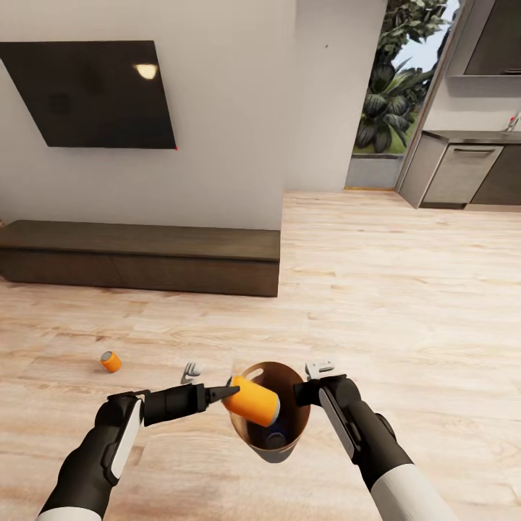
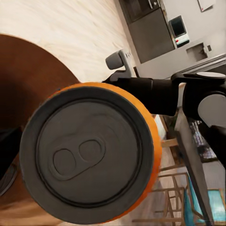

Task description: Put the three can of soda from the living room inside the tash can in the kitchen.

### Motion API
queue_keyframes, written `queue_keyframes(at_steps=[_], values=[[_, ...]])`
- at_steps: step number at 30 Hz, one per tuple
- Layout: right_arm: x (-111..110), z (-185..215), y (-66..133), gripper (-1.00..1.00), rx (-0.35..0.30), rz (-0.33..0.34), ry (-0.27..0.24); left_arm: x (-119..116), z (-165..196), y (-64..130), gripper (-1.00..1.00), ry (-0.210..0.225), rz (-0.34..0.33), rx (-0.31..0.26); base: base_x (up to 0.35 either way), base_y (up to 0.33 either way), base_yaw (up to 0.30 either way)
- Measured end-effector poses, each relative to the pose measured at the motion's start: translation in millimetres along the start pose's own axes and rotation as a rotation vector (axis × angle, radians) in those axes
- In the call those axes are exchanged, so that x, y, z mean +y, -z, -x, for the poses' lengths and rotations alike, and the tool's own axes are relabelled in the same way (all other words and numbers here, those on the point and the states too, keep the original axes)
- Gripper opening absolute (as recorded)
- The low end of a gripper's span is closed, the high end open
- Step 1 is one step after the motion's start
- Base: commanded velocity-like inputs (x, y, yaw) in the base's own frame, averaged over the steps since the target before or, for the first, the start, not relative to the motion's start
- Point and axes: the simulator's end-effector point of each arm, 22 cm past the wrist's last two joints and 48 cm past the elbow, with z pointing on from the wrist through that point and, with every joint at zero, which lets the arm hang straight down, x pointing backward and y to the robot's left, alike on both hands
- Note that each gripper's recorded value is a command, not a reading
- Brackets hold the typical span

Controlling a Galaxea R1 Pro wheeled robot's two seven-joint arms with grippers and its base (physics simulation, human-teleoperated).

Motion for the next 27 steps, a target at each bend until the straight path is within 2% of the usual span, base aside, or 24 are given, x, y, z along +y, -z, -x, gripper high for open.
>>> queue_keyframes(at_steps=[21, 27], values=[[0.2, 0.0, 0.0, -1.00, 0.000, 0.001, 0.000, -0.9, 0.4, 0.0, 1.00, -0.003, -0.001, 0.000, 0.000, 0.000, 0.000], [-0.2, -0.2, 0.0, -1.00, 0.001, -0.001, 0.001, -3.5, 4.5, 8.1, 1.00, -0.007, -0.018, -0.008, 0.000, 0.000, 0.000]])
